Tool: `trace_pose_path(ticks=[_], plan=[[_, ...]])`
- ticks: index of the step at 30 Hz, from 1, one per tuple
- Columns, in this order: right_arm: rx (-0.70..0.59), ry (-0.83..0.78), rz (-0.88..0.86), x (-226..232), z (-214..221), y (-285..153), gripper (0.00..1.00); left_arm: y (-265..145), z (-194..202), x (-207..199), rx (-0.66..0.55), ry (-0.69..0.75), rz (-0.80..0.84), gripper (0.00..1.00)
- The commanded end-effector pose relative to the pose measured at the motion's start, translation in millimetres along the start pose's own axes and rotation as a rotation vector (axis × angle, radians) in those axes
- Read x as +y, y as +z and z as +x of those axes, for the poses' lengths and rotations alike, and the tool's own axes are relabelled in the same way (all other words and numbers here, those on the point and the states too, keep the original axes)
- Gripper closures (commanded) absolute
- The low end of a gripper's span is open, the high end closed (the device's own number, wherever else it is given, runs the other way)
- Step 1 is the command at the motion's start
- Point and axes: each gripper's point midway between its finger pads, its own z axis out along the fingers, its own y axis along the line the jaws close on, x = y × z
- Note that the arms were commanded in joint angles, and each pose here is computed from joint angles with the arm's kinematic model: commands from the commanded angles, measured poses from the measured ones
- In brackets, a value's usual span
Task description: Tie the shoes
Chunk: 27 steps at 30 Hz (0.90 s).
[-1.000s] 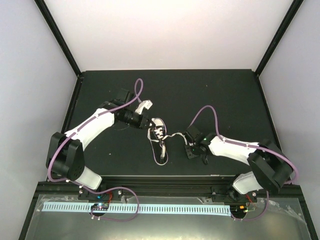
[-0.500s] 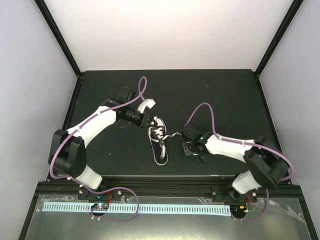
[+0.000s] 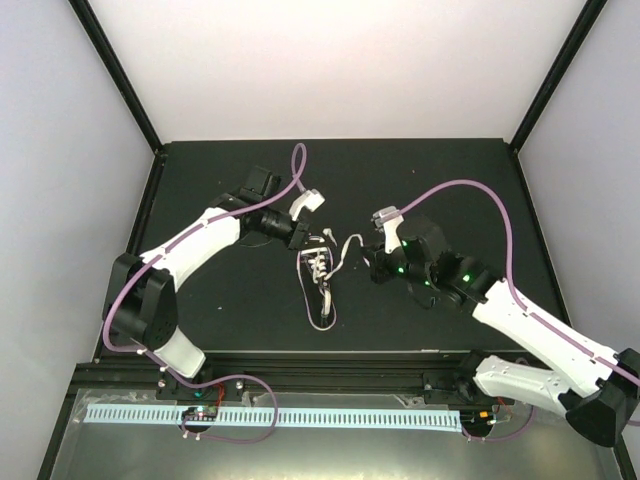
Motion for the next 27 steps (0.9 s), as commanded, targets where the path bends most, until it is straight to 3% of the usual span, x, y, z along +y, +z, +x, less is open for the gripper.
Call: trace_pose_path(ticks=[1,19,27], plan=[[-0.012,-0.031,-0.056,14.1,-13.5,-0.1,0.98,4.8,-15.2,-23.3,-0.021,0.124,0.102,0.87],[-0.031,-0.025,-0.171,40.2,-33.9,7.4,0.98,15.8,-18.8,-12.3,-0.022,0.152,0.034,0.83],[-0.026,-0.019,-0.206,46.1,-33.2,7.2,0.98,21.0,-16.8,-11.0,-0.010,0.155,0.022,0.74]])
